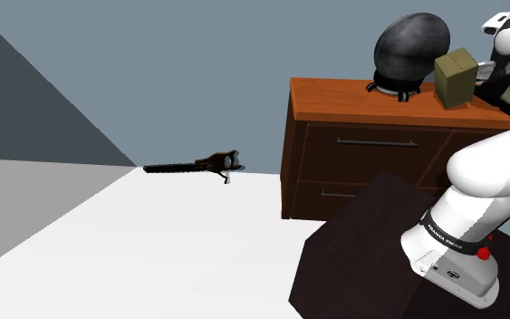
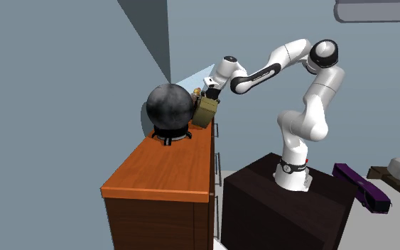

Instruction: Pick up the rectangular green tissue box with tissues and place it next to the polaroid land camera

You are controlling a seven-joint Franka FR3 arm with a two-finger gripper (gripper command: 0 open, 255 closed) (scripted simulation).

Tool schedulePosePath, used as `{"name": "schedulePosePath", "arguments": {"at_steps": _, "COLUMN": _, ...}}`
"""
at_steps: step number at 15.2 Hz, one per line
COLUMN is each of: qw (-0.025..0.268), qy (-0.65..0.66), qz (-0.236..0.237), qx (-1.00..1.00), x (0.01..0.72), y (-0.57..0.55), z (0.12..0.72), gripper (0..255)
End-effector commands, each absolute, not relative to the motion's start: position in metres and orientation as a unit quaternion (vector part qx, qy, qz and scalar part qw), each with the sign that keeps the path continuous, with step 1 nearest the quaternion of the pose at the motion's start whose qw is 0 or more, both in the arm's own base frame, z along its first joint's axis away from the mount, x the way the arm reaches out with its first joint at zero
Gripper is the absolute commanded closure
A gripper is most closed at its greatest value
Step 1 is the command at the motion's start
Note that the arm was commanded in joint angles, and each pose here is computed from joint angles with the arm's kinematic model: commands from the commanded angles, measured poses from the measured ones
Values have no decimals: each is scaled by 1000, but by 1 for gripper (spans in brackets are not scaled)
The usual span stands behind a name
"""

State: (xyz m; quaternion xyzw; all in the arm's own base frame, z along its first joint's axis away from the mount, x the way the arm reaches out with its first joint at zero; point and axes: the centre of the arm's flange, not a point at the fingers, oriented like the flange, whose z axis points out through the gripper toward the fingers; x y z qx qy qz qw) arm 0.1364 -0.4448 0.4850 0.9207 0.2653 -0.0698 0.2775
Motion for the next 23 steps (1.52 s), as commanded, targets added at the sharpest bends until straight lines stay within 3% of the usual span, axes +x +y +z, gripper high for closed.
{"name": "schedulePosePath", "arguments": {"at_steps": 1, "qw": 278, "qy": 265, "qz": -70, "qx": 921, "x": 139, "y": -444, "z": 481, "gripper": 255}}
{"name": "schedulePosePath", "arguments": {"at_steps": 8, "qw": 278, "qy": 265, "qz": -70, "qx": 921, "x": 139, "y": -444, "z": 481, "gripper": 255}}
{"name": "schedulePosePath", "arguments": {"at_steps": 9, "qw": 278, "qy": 265, "qz": -70, "qx": 921, "x": 139, "y": -444, "z": 481, "gripper": 0}}
{"name": "schedulePosePath", "arguments": {"at_steps": 23, "qw": 278, "qy": 265, "qz": -70, "qx": 921, "x": 138, "y": -417, "z": 522, "gripper": 0}}
